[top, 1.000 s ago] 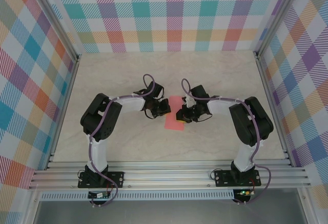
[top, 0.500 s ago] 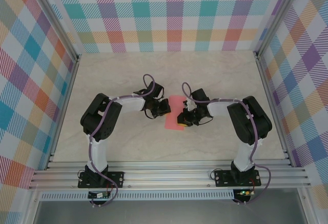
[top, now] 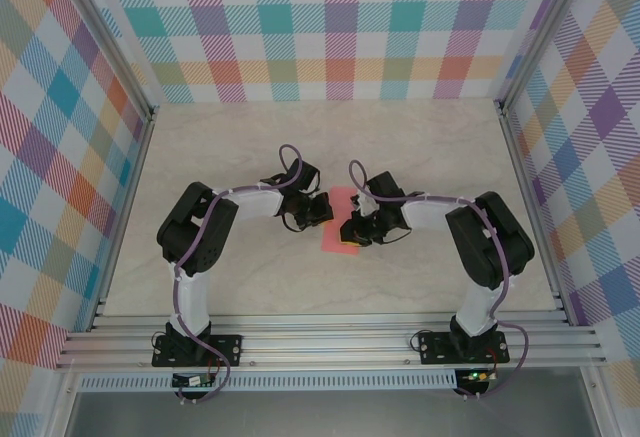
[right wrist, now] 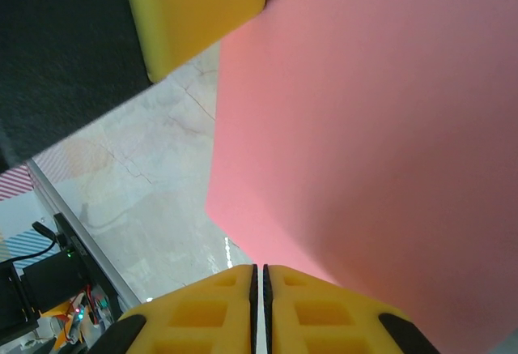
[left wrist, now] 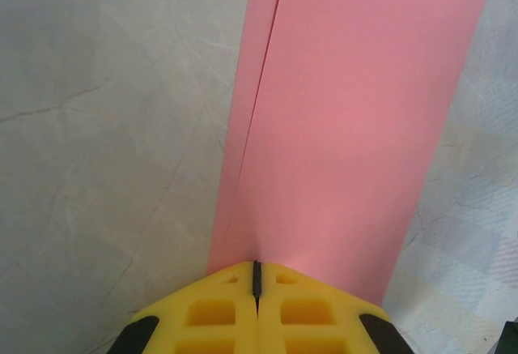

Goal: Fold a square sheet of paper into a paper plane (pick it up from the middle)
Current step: Fold the square sheet of paper in half at the center of the table.

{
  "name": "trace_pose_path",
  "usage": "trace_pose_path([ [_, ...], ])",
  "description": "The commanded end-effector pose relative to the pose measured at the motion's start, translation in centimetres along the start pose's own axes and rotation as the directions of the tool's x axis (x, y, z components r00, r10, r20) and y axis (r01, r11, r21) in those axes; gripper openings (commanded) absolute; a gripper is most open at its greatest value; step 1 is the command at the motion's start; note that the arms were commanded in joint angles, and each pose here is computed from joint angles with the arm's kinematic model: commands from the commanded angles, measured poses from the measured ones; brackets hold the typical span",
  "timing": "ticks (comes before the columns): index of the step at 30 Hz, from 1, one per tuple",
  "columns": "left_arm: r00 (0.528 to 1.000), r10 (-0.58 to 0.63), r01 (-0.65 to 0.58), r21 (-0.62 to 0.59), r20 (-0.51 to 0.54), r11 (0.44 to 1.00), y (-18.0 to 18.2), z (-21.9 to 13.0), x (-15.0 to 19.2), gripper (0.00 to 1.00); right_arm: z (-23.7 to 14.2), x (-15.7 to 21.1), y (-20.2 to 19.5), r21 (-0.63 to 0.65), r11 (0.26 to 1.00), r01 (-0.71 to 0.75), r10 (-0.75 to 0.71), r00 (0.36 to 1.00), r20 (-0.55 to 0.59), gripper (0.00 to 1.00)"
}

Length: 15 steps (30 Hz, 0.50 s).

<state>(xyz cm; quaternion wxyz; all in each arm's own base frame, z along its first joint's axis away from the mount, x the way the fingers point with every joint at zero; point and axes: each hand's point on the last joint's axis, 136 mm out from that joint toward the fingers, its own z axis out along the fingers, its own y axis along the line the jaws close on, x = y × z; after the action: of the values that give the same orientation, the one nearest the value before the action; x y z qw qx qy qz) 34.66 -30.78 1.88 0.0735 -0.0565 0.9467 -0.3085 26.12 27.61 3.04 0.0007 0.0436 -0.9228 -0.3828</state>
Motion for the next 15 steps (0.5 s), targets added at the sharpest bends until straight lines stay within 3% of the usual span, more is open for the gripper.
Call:
trace_pose_path([
  [1,0.986,-0.075,0.043,-0.206,-0.148,0.978,6.3,2.0,5.1,0.00,0.8,1.1,-1.4,0.029,0.999,-0.027,0.028,0.999,-0.020,0.13],
  [8,0.986,-0.076,0.045,-0.205,-0.149,0.978,6.3,2.0,5.1,0.00,1.2,1.7,-2.5,0.063,0.997,-0.041,0.043,0.998,-0.038,0.13],
  [15,0.986,-0.077,0.045,-0.204,-0.148,0.978,6.3,2.0,5.1,0.00,-0.7,0.8,0.3,0.017,1.000,0.009,-0.009,1.000,0.009,0.13],
])
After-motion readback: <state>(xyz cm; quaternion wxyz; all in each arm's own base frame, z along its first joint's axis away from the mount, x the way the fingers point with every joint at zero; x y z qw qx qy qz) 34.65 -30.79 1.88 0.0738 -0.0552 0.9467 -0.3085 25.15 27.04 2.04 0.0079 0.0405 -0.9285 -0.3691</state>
